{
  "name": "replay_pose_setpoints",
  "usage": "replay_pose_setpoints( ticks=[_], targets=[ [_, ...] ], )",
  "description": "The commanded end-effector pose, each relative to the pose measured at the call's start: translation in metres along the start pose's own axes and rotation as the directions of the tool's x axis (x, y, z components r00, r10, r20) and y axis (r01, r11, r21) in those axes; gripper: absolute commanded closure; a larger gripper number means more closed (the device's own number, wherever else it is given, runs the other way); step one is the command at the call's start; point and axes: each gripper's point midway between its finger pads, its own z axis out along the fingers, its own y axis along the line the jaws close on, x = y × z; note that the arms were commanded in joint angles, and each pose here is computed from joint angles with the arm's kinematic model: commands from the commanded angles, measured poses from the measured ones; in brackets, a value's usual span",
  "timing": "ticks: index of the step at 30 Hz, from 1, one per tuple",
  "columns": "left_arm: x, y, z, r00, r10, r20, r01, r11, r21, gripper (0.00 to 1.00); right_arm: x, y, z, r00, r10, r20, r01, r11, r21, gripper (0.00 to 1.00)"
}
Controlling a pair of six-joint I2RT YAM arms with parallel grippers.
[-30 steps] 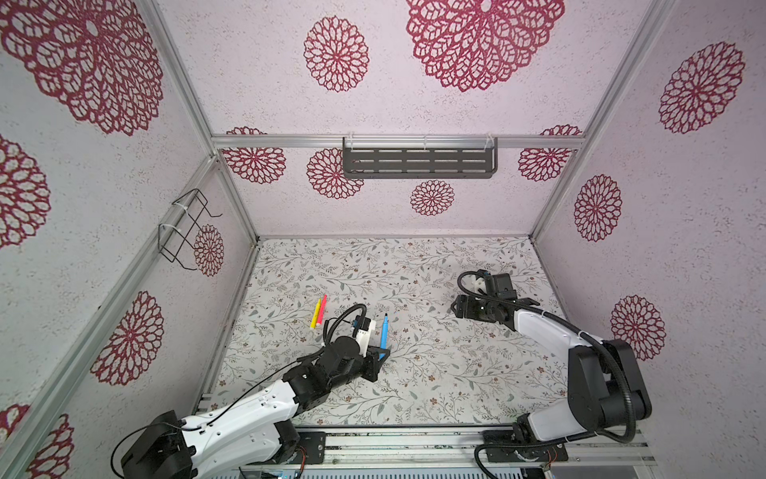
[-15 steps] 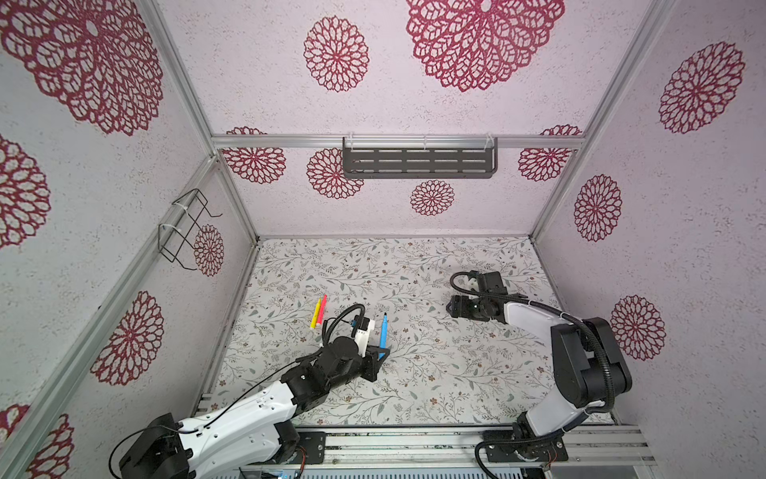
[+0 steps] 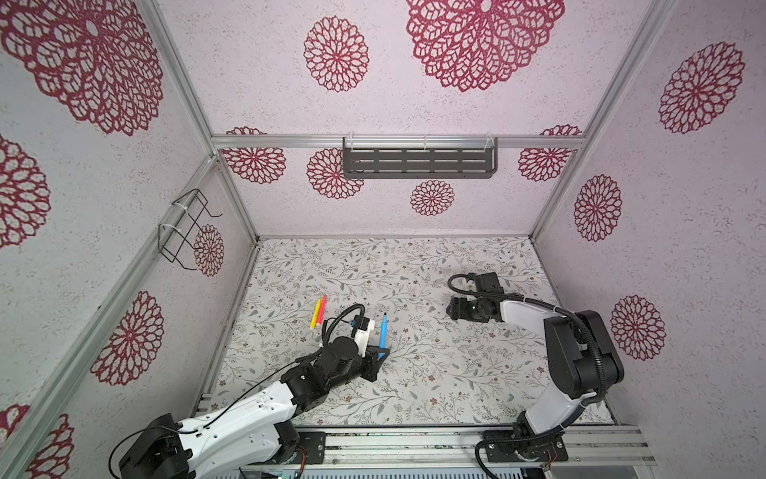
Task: Insert the pens into the pen caps
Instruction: 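Move the right gripper away to the far table area over the clear caps, then lower the right gripper and grasp a clear pen cap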
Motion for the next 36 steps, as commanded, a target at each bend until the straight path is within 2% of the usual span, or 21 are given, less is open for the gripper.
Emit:
replay_pose_setpoints(
  ticks=[1, 12, 19, 26, 30, 33, 36],
  targets=[
    [-0.005, 0.003, -0.001, 1.0, 0.002, 0.018, -0.001, 1.0, -0.018, 1.0, -0.002, -0.002, -0.001, 1.0, -0.016, 0.007, 0.016, 1.0, 0.01, 0.2],
    [-0.006, 0.005, -0.003, 1.0, 0.006, 0.023, -0.005, 1.0, -0.027, 1.0, 0.011, 0.0, -0.003, 1.0, 0.008, -0.002, -0.008, 1.0, -0.002, 0.25],
    [-0.007, 0.004, -0.001, 1.0, 0.006, 0.024, -0.005, 1.0, -0.026, 1.0, 0.019, 0.012, 0.001, 1.0, -0.018, -0.013, 0.017, 1.0, -0.02, 0.26],
    [-0.007, 0.006, -0.003, 1.0, 0.008, 0.028, -0.007, 0.999, -0.039, 1.0, 0.011, -0.006, -0.006, 1.0, -0.008, -0.009, 0.008, 0.995, 0.102, 0.28],
    [-0.007, 0.007, -0.003, 1.0, 0.008, 0.029, -0.007, 0.999, -0.041, 1.0, 0.007, -0.01, -0.01, 1.0, -0.003, -0.002, 0.003, 0.991, 0.133, 0.28],
    [-0.007, 0.006, -0.002, 1.0, 0.01, 0.027, -0.009, 0.999, -0.04, 1.0, 0.005, -0.01, -0.01, 1.0, 0.002, -0.002, -0.002, 0.99, 0.139, 0.32],
    [-0.006, 0.006, -0.001, 1.0, 0.012, 0.02, -0.012, 0.999, -0.038, 1.0, 0.003, -0.009, -0.007, 1.0, 0.01, -0.007, -0.009, 0.99, 0.139, 0.4]
  ],
)
